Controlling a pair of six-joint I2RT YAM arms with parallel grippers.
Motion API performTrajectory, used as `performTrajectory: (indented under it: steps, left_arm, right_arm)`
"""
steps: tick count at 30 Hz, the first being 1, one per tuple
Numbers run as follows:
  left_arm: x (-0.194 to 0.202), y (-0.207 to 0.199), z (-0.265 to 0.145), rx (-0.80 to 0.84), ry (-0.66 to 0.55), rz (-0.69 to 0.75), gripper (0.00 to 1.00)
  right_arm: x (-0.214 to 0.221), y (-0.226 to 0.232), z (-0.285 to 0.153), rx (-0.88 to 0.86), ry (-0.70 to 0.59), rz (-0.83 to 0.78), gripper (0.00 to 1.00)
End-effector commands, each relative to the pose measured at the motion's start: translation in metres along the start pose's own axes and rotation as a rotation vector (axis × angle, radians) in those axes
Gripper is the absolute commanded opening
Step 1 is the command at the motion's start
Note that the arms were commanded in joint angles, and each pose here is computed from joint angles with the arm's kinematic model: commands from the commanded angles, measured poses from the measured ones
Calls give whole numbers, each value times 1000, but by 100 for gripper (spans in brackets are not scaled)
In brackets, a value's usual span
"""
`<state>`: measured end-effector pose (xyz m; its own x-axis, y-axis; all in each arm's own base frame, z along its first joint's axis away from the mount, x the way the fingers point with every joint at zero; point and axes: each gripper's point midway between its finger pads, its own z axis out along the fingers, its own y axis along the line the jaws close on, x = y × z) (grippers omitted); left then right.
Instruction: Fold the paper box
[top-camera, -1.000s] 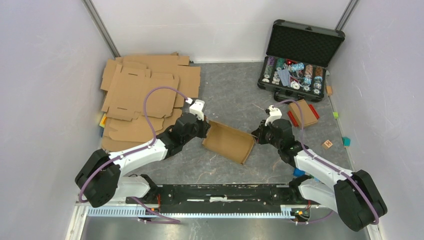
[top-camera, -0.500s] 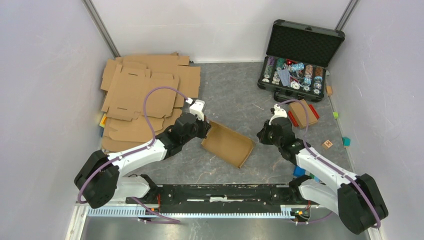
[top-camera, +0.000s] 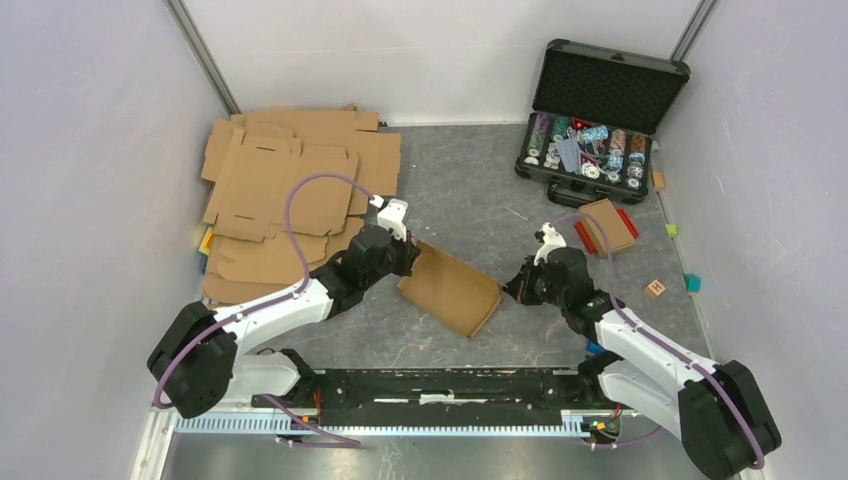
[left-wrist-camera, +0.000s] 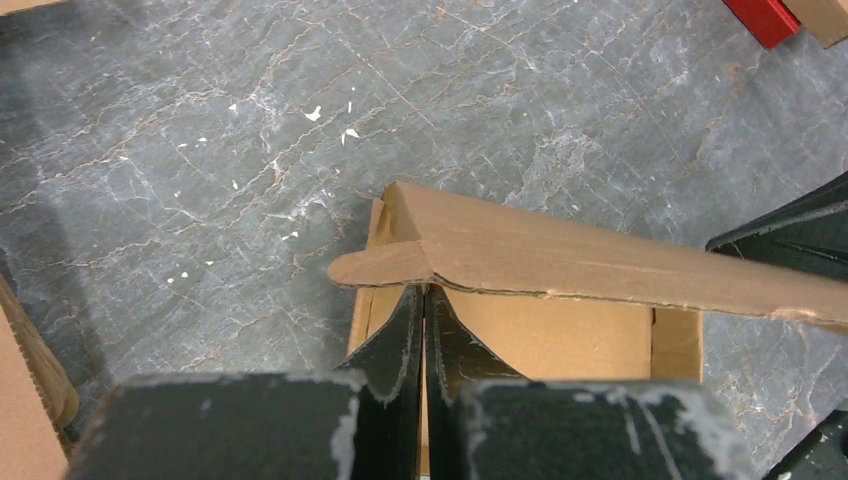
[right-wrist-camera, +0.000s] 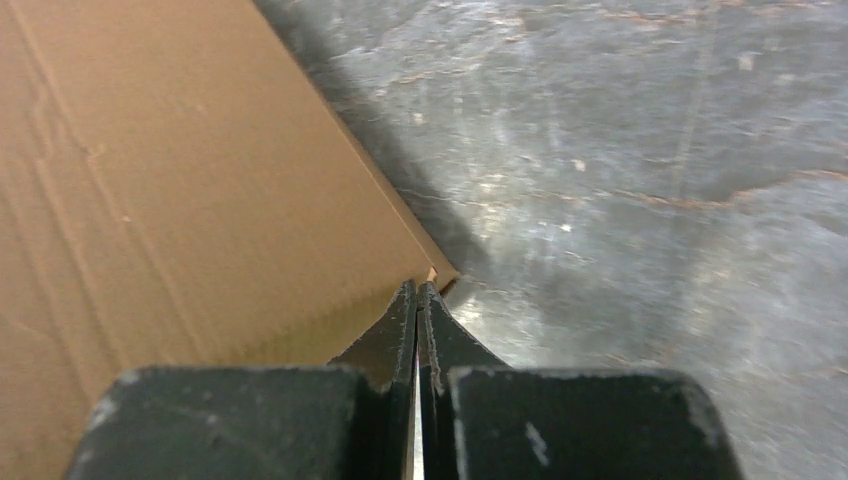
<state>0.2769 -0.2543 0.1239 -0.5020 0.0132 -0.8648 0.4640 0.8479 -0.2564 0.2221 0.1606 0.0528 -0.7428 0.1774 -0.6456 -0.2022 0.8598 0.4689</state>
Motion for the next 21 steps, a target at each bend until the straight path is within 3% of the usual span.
performTrajectory:
  steps: [1, 8, 13, 16, 21]
  left_arm:
    - [-7, -7, -5, 30, -18, 26, 3]
    - [-5, -9, -5, 40, -9, 24, 3]
    - [-5, -1, -4, -4, -9, 28, 3]
    - [-5, 4, -5, -31, -10, 21, 3]
    - [-5, 6, -4, -42, -5, 17, 4]
  right_arm:
    - [-14, 48, 1, -235, -16, 49, 0]
    - [-14, 56, 6, -273, 9, 74, 0]
    - [-22, 28, 0, -92, 27, -93, 2]
    - [-18, 6, -11, 7, 8, -142, 18]
    - [-1, -4, -27, -8, -42, -169, 41]
